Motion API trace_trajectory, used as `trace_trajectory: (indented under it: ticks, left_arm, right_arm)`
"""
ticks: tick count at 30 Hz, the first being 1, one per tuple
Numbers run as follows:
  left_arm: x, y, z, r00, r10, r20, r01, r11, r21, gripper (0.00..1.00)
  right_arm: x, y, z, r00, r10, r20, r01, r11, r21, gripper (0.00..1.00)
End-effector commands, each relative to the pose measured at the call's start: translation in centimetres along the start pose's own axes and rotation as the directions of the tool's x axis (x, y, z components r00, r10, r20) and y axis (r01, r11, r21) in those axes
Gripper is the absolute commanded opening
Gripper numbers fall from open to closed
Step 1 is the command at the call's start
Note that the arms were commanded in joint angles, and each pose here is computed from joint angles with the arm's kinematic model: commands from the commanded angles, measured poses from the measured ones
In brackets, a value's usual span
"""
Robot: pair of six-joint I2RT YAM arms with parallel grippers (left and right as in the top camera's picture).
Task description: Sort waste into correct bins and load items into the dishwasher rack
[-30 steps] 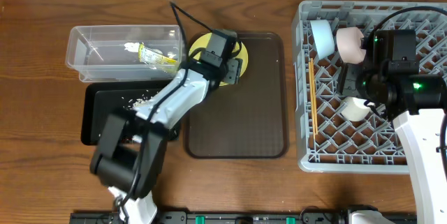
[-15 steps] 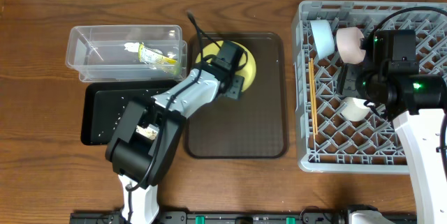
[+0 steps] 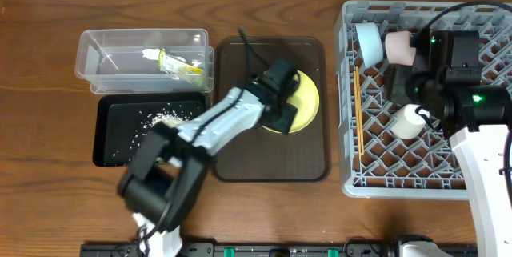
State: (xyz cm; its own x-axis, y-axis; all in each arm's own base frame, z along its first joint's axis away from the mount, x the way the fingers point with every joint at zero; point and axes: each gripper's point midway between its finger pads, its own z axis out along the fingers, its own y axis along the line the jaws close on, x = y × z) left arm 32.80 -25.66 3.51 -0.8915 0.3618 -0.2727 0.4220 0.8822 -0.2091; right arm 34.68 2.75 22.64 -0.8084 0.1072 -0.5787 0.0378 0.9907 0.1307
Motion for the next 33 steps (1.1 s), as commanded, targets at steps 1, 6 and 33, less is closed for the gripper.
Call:
trace_trajectory:
  ticks: [1, 6, 33]
  left_arm:
    - [-2.4, 1.4, -6.1, 0.989, -0.044, 0.142, 0.043, 0.999, 0.011, 0.61]
    - [-2.6, 5.7, -13.6, 0.947, -0.186, 0.260, 0.193, 0.981, 0.001, 0.62]
    - [3.2, 16.0, -20.2, 0.743, -0.602, 0.291, 0.636, 0.771, -0.029, 0.63]
  right_arm:
    - [-0.1, 4.2, 0.0, 0.986, -0.166, 0.027, 0.168, 0.972, -0.164, 0.61]
    - [0.0, 8.1, 1.4, 0.959, -0.279, 0.053, 0.283, 0.931, -0.231, 0.59]
    - [7.4, 13.1, 22.9, 0.877, -0.450, -0.167, 0.422, 0.889, -0.176, 0.49]
